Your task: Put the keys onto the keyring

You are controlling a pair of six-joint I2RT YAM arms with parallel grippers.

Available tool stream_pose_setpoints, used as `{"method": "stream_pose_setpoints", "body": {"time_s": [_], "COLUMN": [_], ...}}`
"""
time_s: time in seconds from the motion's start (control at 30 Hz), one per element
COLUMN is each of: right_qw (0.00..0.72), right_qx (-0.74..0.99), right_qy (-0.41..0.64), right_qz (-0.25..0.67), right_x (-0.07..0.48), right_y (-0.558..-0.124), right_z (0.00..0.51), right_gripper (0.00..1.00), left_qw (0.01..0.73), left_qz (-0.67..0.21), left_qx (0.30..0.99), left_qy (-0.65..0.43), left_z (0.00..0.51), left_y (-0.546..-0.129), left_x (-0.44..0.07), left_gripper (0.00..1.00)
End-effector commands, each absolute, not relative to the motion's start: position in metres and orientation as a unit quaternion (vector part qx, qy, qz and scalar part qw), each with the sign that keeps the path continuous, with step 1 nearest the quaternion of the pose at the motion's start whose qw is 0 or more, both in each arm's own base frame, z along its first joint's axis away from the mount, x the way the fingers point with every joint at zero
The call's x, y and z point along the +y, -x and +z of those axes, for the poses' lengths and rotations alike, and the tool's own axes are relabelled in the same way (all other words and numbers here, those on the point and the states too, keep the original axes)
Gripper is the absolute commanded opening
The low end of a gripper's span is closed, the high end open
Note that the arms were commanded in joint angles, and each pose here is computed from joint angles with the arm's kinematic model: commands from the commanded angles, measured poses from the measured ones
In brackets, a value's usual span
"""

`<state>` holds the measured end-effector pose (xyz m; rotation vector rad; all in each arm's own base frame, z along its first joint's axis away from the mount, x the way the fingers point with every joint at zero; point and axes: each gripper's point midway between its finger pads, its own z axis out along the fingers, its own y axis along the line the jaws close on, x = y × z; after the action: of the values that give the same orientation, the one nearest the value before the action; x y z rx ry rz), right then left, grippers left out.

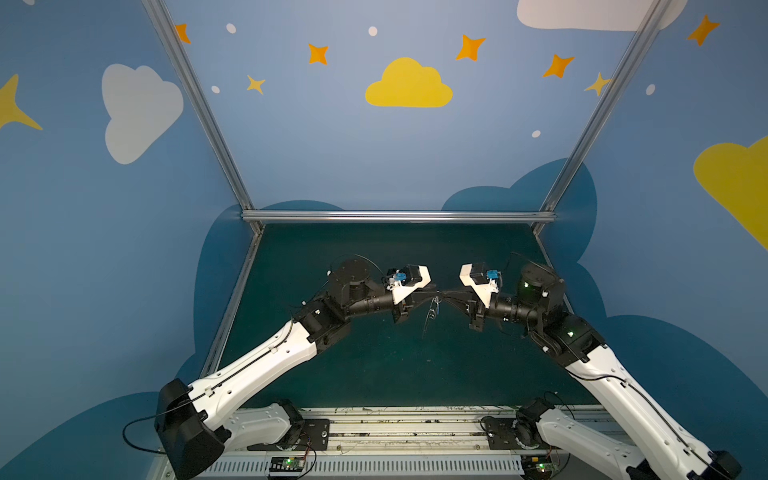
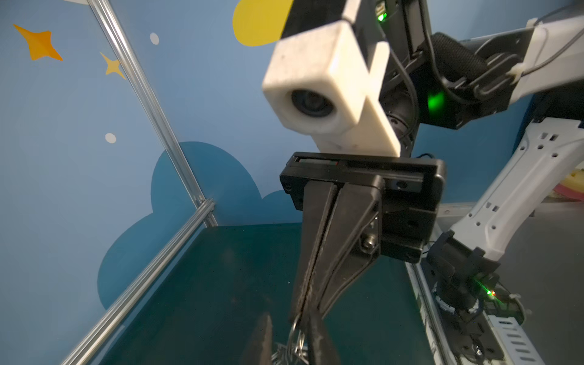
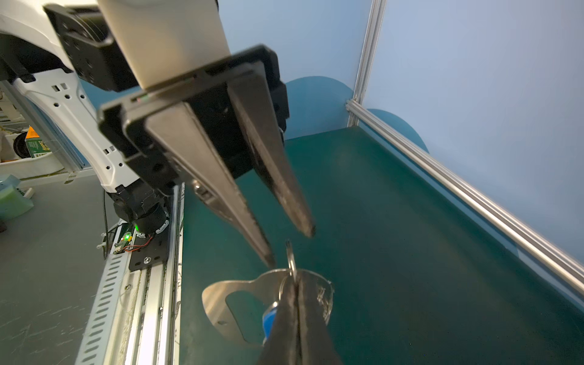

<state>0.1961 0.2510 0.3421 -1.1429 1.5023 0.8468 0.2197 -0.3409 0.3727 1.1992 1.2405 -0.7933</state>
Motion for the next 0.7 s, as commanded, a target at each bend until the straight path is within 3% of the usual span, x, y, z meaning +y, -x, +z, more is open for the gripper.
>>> {"method": "stream_pose_setpoints", "body": {"time_s": [0.0, 0.33, 0.67], "right_qw": [0.507, 0.473, 0.441], "right_qx": [0.636, 0.681, 0.711], "right_qy": [0.475, 0.470, 0.466], "right_qz": [0.336, 0.305, 0.288], "right_x": [0.246, 0.239, 0.239], "right_y": [-0.197, -0.203, -0.208], "right_z": [0.349, 0.340, 0.331], "right_gripper": [0.00, 0.00, 0.00], "left_qw": [0.570, 0.508, 0.501], "left_qz": [-0.289, -0.215, -0.154], "left_qx": [0.543, 0.552, 0.545], "left_qy": [-0.545, -0.625, -0.655], "left_z": [0.367, 0.350, 0.340], "left_y": [-0.225, -0.223, -0.232], "left_x": [-0.337, -0.334, -0.347], "left_gripper": [0.30, 0.30, 0.32]}}
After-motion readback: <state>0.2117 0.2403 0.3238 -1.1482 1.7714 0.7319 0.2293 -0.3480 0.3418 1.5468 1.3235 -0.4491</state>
